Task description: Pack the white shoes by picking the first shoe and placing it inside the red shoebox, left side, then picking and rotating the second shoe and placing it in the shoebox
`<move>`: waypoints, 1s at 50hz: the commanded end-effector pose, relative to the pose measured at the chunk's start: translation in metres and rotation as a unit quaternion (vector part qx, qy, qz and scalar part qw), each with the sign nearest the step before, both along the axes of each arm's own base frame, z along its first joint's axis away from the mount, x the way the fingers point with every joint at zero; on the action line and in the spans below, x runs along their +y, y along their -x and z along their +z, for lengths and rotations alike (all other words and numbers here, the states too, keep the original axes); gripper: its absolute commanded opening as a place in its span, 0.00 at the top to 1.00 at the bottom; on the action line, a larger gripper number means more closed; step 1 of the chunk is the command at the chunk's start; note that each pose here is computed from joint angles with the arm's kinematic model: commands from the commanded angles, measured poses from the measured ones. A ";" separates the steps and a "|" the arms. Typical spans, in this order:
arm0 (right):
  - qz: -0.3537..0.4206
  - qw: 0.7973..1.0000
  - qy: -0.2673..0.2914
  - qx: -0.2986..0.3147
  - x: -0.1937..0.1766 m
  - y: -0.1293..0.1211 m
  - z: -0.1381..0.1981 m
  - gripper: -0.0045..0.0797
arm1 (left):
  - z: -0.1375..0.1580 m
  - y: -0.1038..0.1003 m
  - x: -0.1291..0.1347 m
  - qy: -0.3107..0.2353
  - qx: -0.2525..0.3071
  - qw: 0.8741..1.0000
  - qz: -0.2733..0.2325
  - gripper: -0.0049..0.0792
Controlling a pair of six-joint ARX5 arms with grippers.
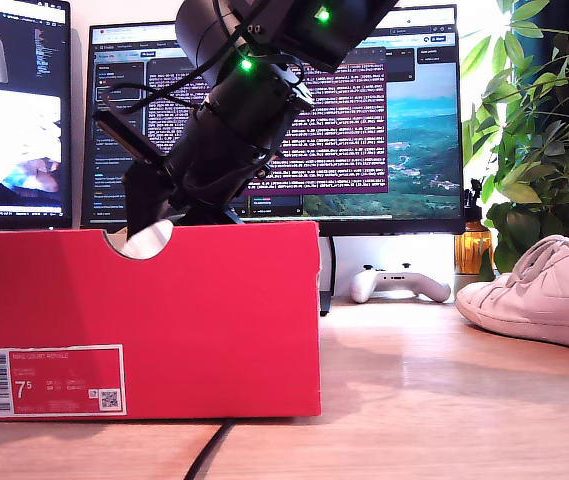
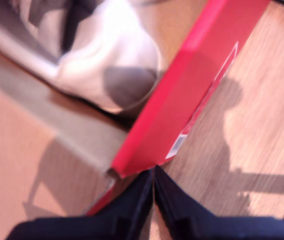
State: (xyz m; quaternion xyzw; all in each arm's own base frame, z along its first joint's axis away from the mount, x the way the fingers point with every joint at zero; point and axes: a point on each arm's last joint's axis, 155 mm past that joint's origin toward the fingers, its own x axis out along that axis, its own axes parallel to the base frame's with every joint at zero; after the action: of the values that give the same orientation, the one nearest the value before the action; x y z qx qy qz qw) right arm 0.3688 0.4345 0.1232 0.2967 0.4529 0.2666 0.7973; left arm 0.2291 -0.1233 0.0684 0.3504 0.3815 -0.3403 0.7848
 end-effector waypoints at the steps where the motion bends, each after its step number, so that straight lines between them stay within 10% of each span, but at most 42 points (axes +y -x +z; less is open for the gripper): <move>1: 0.004 1.000 -0.007 -0.007 0.006 -0.001 0.006 0.61 | 0.006 -0.003 -0.004 0.010 -0.005 1.000 0.005 0.96; 31: 0.035 0.998 -0.017 0.039 -0.067 -0.034 0.099 0.61 | 0.006 -0.003 -0.003 0.013 -0.001 1.000 0.010 0.96; 50: -0.203 0.949 0.166 0.177 -0.213 -0.046 0.034 0.59 | 0.006 -0.003 -0.003 0.013 -0.001 1.000 0.010 0.96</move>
State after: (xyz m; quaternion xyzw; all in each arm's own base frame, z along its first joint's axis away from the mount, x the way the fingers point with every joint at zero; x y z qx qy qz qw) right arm 0.4188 0.2313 0.1646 0.2943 0.5503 -0.0097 0.7813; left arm 0.2282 -0.1233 0.0679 0.3399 0.3873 -0.3366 0.7882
